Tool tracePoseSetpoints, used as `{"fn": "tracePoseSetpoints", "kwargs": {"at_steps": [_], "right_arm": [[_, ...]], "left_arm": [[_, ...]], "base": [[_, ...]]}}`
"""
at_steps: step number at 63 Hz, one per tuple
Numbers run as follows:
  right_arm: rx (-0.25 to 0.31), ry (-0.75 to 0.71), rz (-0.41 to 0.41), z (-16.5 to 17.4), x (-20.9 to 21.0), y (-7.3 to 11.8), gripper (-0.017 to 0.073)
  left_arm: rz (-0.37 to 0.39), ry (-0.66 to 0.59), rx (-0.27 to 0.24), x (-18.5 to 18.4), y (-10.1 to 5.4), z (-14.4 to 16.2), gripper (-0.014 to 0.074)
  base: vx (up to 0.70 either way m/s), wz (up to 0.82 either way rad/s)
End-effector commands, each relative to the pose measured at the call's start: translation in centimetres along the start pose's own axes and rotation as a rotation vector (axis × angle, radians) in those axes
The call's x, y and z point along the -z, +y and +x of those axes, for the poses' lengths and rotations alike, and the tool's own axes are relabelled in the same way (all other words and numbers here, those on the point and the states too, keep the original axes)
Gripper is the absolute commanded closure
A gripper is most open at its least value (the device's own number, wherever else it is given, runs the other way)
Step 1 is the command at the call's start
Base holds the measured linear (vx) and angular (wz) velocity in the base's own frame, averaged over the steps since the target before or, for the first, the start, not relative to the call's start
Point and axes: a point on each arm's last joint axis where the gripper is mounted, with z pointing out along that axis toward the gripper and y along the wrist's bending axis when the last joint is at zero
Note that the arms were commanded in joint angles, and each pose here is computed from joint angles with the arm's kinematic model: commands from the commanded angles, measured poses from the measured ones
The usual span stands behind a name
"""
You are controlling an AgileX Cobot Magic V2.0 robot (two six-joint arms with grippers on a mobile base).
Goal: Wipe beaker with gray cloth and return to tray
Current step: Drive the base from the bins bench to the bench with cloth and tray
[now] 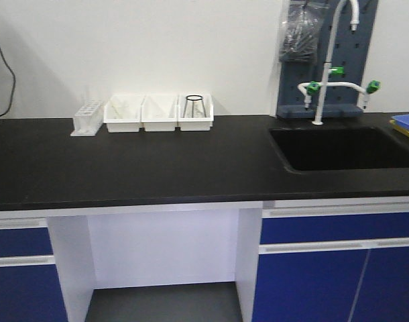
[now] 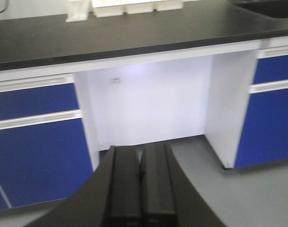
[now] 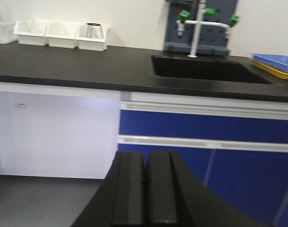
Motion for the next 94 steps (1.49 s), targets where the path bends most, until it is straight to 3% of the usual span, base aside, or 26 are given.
{"fn": "tracePoseSetpoints", "kwargs": {"at_steps": [1, 47, 94], "right_arm": [[0.016, -0.088, 0.009, -0.65, 0.07, -0.06, 0.0571], [0.016, -0.088, 0.009, -0.65, 0.07, -0.06, 0.0571], [0.016, -0.088, 0.009, -0.65, 0.07, -0.06, 0.0571]], "left_arm": [[-0.002, -0.081, 0.003, -0.09, 0.03, 0.10, 0.0600], [-0.002, -0.081, 0.003, -0.09, 0.03, 0.10, 0.0600], [-0.002, -0.081, 0.003, -0.09, 0.03, 0.10, 0.0600]], "base": [[-0.33, -0.52], [-0.21, -0.86], [0.04, -0.75]]}}
